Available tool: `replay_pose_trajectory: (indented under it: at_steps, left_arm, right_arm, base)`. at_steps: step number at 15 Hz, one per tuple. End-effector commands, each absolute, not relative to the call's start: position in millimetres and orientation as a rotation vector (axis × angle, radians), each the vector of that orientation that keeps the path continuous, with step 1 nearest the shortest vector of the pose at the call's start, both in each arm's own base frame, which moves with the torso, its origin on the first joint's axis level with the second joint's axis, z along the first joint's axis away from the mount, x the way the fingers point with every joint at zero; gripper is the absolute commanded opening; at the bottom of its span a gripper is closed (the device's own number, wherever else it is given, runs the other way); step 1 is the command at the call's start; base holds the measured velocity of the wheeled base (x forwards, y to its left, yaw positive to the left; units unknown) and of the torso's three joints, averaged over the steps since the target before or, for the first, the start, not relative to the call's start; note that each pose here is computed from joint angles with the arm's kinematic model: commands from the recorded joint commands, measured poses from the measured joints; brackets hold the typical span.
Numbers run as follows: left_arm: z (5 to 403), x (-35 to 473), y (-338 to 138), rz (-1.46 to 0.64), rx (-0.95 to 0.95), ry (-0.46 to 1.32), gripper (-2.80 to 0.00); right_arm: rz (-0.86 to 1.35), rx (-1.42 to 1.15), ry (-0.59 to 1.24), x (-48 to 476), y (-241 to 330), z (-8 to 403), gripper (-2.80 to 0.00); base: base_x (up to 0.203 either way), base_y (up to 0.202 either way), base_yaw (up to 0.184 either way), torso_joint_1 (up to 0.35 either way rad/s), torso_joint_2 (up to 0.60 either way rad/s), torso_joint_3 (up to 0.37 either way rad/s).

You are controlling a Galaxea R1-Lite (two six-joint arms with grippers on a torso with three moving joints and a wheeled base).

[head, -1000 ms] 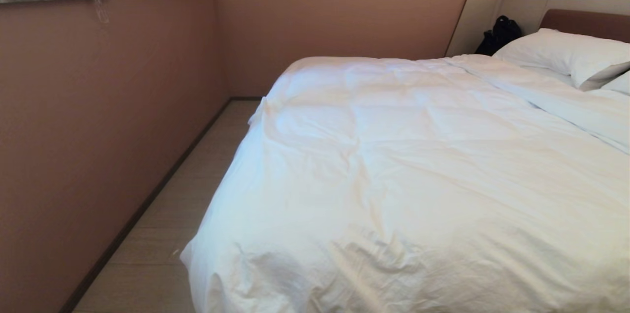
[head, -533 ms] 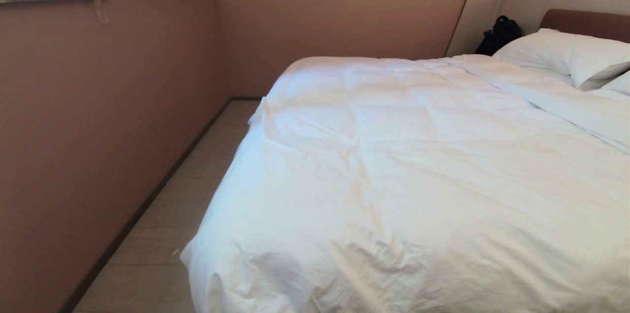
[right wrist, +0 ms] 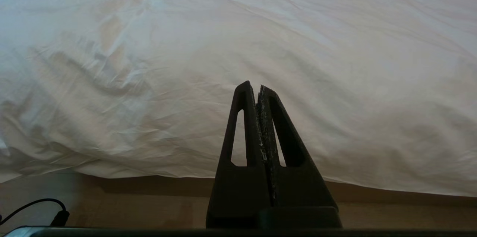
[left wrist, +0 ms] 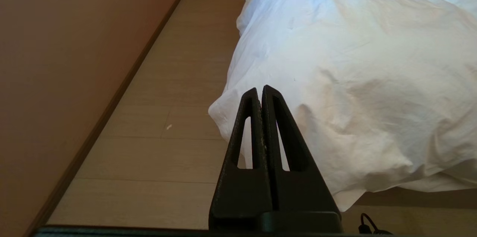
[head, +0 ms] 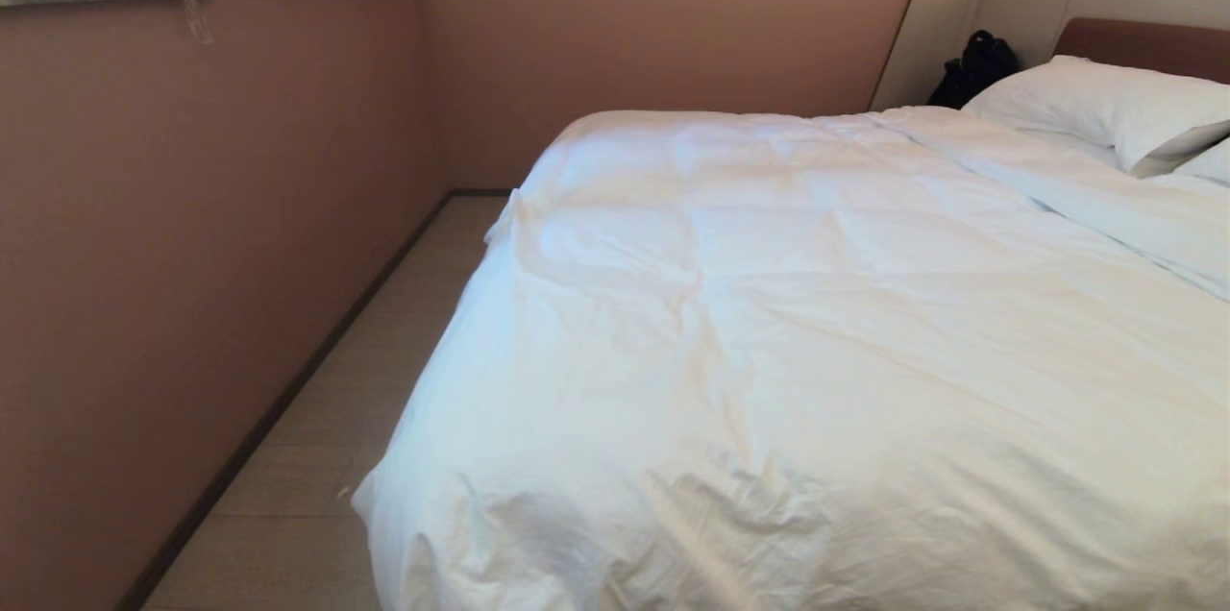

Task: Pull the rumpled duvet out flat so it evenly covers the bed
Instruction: Flatten the corners of the folded blanket

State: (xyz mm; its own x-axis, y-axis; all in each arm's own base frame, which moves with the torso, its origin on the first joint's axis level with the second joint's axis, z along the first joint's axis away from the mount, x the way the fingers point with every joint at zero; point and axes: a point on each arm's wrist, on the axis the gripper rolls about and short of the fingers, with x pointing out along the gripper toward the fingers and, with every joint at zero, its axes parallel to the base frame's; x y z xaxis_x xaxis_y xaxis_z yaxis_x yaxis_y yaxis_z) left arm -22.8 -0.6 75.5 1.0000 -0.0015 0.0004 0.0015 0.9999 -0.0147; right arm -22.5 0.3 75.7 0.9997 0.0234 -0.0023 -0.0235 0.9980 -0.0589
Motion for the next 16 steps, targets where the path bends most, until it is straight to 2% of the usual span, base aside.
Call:
replay_pose_trajectory:
  at_steps: [1,7,12,16]
  left_arm:
    - [75,-23,-1,0.000,-0.012,0.000,-2.80]
    - [80,-24,-1,-0.004,-0.015,-0.018,-2.80]
    - [110,-28,-1,-0.029,-0.026,-0.068,-2.80]
    - [146,-11,-4,-0.146,-0.160,0.025,-2.80]
  right_arm:
    - [0.025,-0.060,0.001,-23,0,76,-2.80]
    - [0.025,-0.060,0.001,-23,0,76,-2.80]
    - [0.025,-0.060,0.001,-23,0,76,-2.80]
    - [0.025,-0.060,0.001,-23,0,76,-2.80]
  base:
    - [0.000,0.000,0.000,0.000,0.00,0.000]
    - [0.000,0.000,0.000,0.000,0.00,0.000]
    - [0.000,0.000,0.000,0.000,0.00,0.000]
    - [0.000,0.000,0.000,0.000,0.00,0.000]
